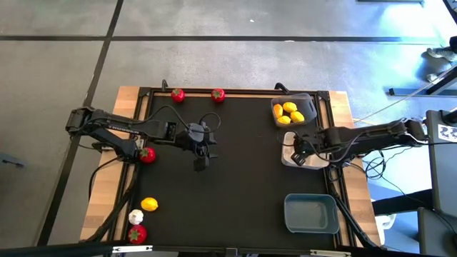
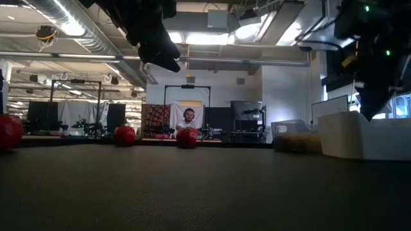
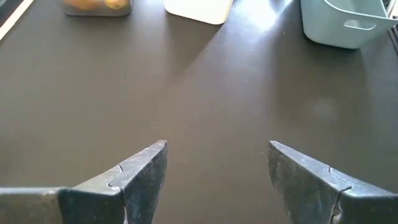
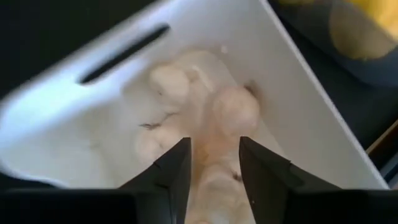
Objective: Sort produce into baskets
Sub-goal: Put the lemon into the black bin
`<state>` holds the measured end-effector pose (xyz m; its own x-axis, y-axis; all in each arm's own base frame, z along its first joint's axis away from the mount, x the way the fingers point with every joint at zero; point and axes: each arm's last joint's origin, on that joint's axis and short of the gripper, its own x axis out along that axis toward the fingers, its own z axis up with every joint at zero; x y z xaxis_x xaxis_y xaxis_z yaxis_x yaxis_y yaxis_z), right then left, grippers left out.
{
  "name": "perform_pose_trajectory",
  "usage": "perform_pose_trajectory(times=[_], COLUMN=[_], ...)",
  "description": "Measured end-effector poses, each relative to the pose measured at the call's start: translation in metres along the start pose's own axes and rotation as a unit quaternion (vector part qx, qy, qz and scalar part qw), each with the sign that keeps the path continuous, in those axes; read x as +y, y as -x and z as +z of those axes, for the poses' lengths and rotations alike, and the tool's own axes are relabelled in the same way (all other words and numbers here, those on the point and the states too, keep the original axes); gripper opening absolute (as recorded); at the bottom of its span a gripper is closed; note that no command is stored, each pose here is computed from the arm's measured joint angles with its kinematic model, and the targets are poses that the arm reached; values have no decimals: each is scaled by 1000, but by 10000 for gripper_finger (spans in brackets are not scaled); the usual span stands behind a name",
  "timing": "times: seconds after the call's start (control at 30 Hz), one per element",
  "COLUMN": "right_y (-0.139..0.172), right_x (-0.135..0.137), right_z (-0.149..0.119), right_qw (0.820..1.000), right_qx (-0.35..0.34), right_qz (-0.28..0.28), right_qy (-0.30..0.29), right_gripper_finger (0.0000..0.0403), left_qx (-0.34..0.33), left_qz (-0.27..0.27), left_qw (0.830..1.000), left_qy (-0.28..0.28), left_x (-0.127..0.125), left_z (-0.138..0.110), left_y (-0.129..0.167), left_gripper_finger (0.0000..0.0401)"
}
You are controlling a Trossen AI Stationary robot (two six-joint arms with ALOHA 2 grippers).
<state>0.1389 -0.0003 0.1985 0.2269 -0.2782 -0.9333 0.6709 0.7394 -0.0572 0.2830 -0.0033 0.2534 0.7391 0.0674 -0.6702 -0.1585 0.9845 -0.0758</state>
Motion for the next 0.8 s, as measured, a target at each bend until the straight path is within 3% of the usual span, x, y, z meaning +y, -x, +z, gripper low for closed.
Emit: perform_pose_trajectory(times=[0.17, 0.33, 0.6, 0.73, 0.8], right_y=[30, 48, 46, 40, 36], right_x=[5, 17, 39, 48, 51], right_z=[18, 39, 61, 65, 66], right_qw=[999, 988, 937, 915, 913], right_qx=[-31, -117, -280, -314, -314], right_qz=[28, 93, 195, 234, 237], right_qy=[12, 35, 77, 95, 105], right_gripper_finger=[137, 137, 137, 137, 137], left_qx=[11, 36, 73, 93, 107], left_qz=[0, -6, -41, -67, -82], left_qw=[1000, 999, 996, 993, 990], left_qy=[-8, -19, 33, 36, 32], left_x=[-1, -6, -20, -37, -46], left_z=[-2, -8, -21, -29, -33], left_y=[0, 11, 48, 56, 58], left_gripper_finger=[269, 269, 269, 269, 269])
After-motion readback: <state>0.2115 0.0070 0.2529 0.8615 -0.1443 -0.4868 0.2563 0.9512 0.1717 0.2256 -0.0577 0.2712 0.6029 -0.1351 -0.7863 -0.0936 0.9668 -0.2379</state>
